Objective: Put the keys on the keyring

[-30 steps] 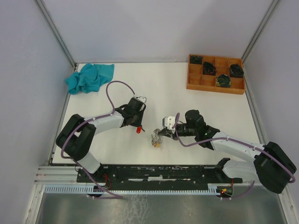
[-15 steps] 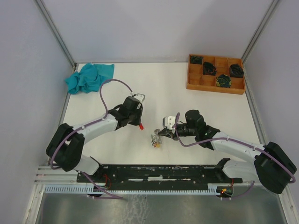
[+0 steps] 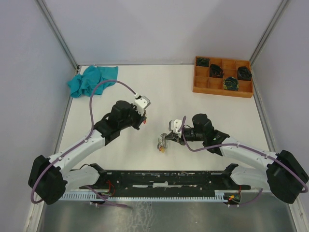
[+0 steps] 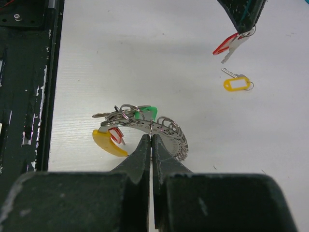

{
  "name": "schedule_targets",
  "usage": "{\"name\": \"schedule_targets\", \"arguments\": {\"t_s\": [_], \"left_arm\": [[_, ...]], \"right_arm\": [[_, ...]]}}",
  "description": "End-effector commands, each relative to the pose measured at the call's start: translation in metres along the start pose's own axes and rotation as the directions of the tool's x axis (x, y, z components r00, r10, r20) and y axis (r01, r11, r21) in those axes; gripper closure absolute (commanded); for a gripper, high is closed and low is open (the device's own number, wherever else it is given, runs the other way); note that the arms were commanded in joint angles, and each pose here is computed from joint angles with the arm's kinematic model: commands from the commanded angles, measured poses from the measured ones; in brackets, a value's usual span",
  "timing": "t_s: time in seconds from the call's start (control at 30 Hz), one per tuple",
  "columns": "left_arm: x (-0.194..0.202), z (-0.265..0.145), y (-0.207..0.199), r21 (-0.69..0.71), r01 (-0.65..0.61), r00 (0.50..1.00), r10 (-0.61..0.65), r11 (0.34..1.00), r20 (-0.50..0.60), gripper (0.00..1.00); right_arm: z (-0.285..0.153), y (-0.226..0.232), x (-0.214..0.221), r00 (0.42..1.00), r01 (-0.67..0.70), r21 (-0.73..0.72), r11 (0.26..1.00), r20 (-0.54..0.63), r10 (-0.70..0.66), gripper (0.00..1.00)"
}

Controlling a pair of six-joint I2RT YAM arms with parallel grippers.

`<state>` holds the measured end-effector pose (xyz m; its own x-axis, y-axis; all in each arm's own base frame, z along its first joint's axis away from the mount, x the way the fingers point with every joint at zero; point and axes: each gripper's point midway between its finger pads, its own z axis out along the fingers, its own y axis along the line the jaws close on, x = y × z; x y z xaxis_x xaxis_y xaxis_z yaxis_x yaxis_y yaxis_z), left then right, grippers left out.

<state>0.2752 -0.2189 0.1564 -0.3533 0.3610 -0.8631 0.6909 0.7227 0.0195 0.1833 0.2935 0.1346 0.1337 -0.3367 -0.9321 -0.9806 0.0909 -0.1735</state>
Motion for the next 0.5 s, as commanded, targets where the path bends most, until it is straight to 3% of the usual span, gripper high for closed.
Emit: {"name": "schedule_targets", "arguments": {"t_s": [0.0,0.47], "left_arm": [[-0.034,-0.013,-0.014,0.090,-0.283,0.946,0.262,0.955,0.193,0.97],[-0.033,-0.039,-0.070,0.262,-0.650,0.735,0.501,0.713,0.456,0.97]], "right_arm": [[-0.005,-0.016,-0.025,0.998,0.062,0.045,0.997,0.018,-0.063,0.99],[-0.010,-0.022,-0.036,0.984,0.179,0.052,0.983,0.011,-0.180,0.99]]}}
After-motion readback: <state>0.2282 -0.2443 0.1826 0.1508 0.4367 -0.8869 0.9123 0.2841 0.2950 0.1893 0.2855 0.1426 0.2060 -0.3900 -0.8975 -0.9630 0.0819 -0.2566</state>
